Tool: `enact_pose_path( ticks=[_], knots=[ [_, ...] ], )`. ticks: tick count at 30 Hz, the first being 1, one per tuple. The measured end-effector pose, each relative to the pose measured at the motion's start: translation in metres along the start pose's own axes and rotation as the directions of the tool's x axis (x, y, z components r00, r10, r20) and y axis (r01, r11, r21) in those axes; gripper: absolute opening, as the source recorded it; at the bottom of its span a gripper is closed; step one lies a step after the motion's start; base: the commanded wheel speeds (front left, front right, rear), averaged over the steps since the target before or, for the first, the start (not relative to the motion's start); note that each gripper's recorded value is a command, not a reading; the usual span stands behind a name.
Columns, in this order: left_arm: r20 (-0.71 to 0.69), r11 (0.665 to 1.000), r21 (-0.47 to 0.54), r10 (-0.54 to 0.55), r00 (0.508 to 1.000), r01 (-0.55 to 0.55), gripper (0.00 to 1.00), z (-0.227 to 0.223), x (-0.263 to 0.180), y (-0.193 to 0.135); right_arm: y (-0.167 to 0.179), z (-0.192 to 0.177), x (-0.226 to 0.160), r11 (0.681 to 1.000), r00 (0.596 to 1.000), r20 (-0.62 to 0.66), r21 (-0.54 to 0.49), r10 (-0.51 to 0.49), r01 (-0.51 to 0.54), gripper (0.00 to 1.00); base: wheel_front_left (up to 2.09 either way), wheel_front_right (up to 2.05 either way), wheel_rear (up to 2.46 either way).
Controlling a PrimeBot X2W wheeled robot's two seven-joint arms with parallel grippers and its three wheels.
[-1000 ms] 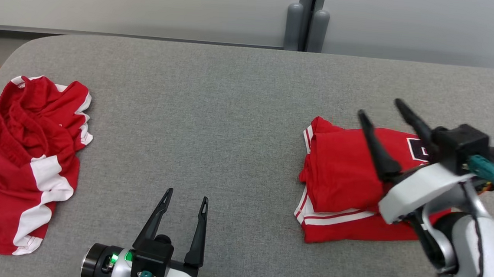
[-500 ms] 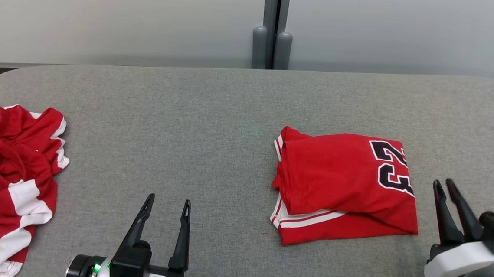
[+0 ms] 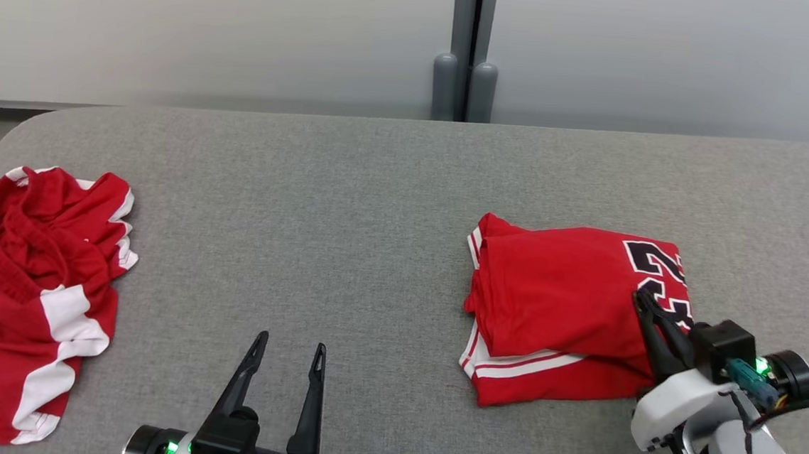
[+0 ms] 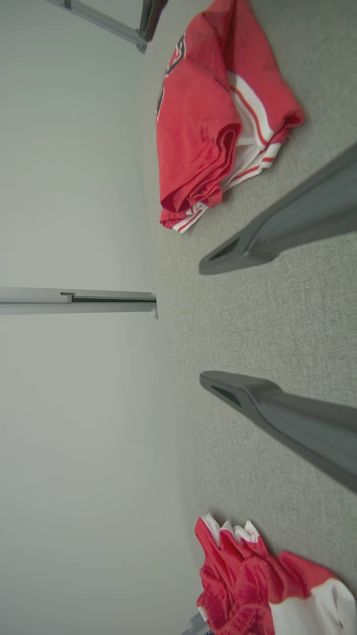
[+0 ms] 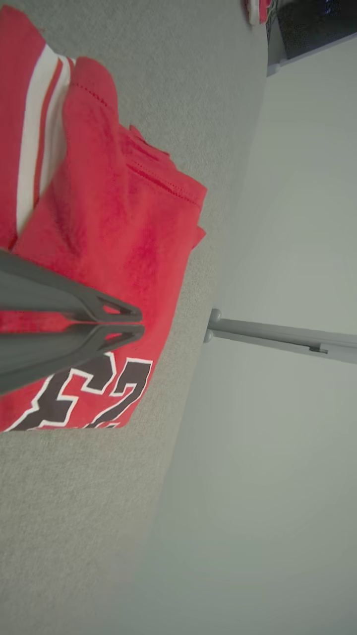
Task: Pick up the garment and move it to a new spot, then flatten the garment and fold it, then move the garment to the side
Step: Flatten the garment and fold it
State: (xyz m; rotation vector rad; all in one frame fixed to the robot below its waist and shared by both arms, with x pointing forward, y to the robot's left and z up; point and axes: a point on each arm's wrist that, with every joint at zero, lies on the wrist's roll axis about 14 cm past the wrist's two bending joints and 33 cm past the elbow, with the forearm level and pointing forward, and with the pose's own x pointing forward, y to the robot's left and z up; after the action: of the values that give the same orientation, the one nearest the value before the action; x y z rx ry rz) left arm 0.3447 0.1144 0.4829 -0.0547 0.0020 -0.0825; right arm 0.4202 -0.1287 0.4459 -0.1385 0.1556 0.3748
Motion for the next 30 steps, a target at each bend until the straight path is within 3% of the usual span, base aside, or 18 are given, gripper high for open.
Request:
enact_pose_path(
  ticks=[5,10,21,25,26,27,28,30],
  knots=[
    [-0.027,1.0,-0.002,0.016,1.0,-0.016,1.0,-0.008,-0.005,0.004,0.02,-0.021,0.026,0.993,0.99,-0.108,-0.063,0.094,-0.101,0.0,0.0,0.0,0.0],
    [-0.044,0.999,-0.005,0.054,0.998,-0.054,1.0,-0.013,-0.009,0.013,0.055,-0.043,0.036,0.977,0.962,-0.195,-0.052,0.192,-0.205,0.0,0.0,0.0,0.0],
    [-0.048,0.998,-0.004,0.068,0.997,-0.069,1.0,-0.014,-0.005,0.018,0.136,-0.045,0.027,0.918,0.901,-0.179,0.054,0.395,-0.392,0.0,0.0,0.0,0.0],
    [-0.039,0.998,-0.006,0.058,0.998,-0.058,1.0,-0.011,-0.002,0.016,0.143,-0.014,0.029,0.907,0.906,-0.075,0.085,0.418,-0.411,0.0,0.0,0.0,0.0],
    [-0.032,0.998,-0.006,0.055,0.998,-0.055,1.0,-0.009,-0.001,0.015,0.136,-0.001,0.032,0.914,0.917,-0.033,0.095,0.398,-0.393,0.27,0.0,0.0,0.0],
    [-0.024,0.998,-0.006,0.057,0.998,-0.057,1.0,-0.007,0.0,0.016,0.128,0.013,0.035,0.923,0.928,0.01,0.099,0.373,-0.372,0.94,0.0,0.0,0.0],
    [-0.015,0.998,-0.007,0.056,0.998,-0.056,1.0,-0.004,0.001,0.015,0.121,0.025,0.036,0.93,0.935,0.049,0.096,0.352,-0.355,1.0,0.0,0.0,0.0],
    [0.0,0.998,-0.009,0.062,0.998,-0.062,1.0,0.0,0.002,0.016,0.108,0.045,0.032,0.943,0.944,0.121,0.09,0.308,-0.319,1.0,0.0,0.0,0.0]
  ],
)
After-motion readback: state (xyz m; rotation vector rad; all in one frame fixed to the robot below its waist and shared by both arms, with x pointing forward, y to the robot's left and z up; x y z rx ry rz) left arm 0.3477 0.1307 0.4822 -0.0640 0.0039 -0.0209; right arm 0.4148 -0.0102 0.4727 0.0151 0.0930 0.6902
